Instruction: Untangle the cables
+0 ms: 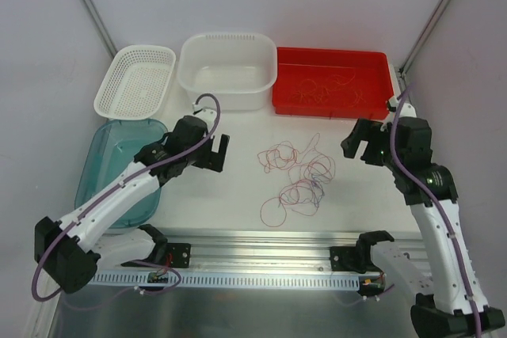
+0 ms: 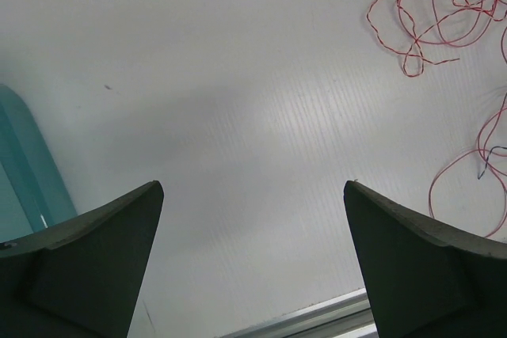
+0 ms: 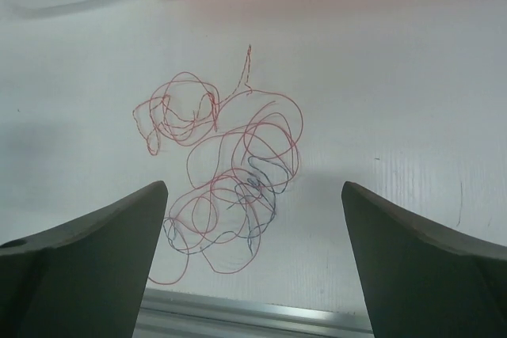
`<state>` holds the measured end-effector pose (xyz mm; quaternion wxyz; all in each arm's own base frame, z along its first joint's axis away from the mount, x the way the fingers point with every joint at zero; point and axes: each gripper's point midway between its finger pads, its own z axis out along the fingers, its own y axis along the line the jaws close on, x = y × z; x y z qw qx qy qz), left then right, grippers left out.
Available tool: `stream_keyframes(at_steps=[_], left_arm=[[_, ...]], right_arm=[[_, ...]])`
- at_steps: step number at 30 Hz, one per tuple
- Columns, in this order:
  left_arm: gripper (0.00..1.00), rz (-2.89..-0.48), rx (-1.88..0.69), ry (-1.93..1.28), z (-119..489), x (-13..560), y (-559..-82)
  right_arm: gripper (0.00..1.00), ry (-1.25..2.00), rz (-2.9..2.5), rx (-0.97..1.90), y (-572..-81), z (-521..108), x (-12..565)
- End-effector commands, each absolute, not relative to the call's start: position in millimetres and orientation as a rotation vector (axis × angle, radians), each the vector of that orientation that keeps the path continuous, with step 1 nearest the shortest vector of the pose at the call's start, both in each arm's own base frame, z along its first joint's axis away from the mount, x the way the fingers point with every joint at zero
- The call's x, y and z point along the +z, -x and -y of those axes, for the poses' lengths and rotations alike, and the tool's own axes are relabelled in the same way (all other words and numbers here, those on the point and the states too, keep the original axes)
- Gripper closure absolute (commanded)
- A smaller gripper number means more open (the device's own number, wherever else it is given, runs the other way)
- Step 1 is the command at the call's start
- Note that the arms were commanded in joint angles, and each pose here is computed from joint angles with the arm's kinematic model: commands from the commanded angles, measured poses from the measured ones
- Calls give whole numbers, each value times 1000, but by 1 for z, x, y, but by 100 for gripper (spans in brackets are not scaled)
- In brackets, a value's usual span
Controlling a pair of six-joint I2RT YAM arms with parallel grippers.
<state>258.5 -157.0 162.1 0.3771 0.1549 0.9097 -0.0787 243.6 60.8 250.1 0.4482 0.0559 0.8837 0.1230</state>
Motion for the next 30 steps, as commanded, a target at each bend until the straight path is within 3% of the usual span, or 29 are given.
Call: stream_keyframes(at_steps=[1, 7, 12, 21, 25, 30], left_arm=[[1, -2258, -231, -273, 145, 174, -246], [1, -2196, -281, -153, 128, 175, -226], [1, -2207, -359, -232, 142, 176, -222], [2, -2300, -585, -290, 201, 176, -211], [7, -2307, -676, -271, 241, 173, -219], [10, -2326, -694, -494, 301, 159, -216]], right_arm=[[3, -94, -2154, 329, -214, -60, 265], [3, -23, -2157, 381, -189, -66, 265], [6, -55, -2151, 513, -193, -84, 240], [9, -26, -2231, 516, -197, -88, 212], [11, -107, -2280, 540, -197, -90, 185], [13, -116, -2338, 538, -201, -92, 167]])
